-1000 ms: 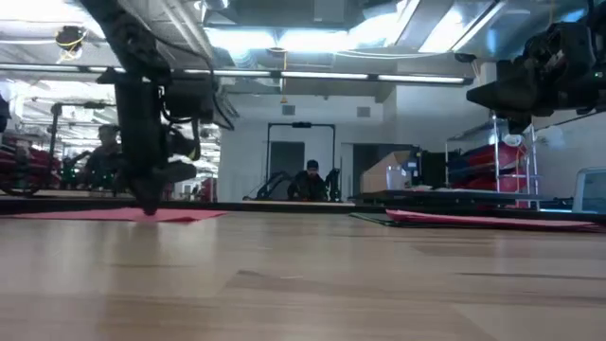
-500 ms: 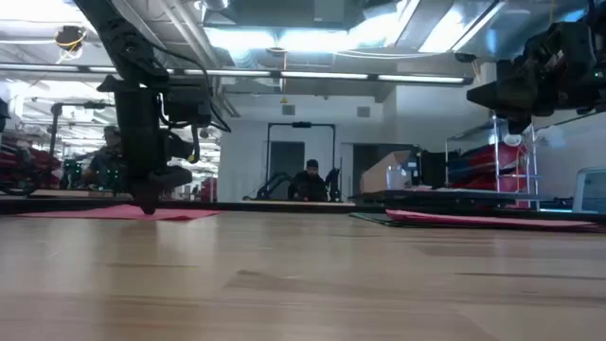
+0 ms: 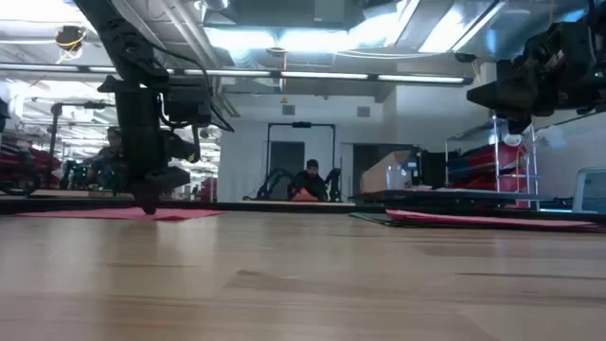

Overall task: Organize paper
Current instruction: Put the red paper on the top left of the table, then put the pink paper on the bottom left of the table

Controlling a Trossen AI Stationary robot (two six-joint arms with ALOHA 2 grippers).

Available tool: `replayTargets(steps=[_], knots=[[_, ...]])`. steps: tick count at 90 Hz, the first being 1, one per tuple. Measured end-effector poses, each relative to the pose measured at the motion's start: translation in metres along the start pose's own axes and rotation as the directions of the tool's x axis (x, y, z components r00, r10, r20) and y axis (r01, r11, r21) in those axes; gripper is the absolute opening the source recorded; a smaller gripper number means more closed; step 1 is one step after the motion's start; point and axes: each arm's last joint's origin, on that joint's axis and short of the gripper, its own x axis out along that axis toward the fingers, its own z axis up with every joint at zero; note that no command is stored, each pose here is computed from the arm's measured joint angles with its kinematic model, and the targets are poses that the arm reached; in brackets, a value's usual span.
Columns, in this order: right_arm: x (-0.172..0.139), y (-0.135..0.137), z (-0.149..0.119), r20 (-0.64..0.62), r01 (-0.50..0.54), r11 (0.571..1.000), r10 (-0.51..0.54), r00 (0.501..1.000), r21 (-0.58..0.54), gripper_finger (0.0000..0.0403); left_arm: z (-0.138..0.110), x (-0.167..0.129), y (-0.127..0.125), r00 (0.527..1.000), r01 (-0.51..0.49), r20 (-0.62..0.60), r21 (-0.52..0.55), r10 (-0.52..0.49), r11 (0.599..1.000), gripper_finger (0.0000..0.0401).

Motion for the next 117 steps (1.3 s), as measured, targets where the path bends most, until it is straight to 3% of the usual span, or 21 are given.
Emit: replayTargets(steps=[32,72,99,117], knots=[[0.0,0.0,0.0,0.0,0.0,1.0,0.0,1.0,0.0,0.0001,0.006,0.004,0.007,1.0,-0.016,0.018,-0.056,0.017,0.998,0.0],[0.0,0.0,0.0,0.0,0.0,1.0,0.0,1.0,0.0,0.0001,0.008,0.004,0.008,1.0,-0.021,0.014,-0.052,0.021,0.998,0.0],[0.0,0.0,0.0,0.001,0.0,1.0,0.0,1.0,-0.007,0.0001,0.031,-0.022,-0.007,0.996,0.025,0.082,0.04,-0.028,0.999,0.0],[0.0,0.0,0.001,0.018,-0.003,0.999,0.004,1.0,-0.033,0.0001,0.053,-0.059,-0.033,0.966,0.083,0.222,0.205,-0.129,0.975,0.0]])
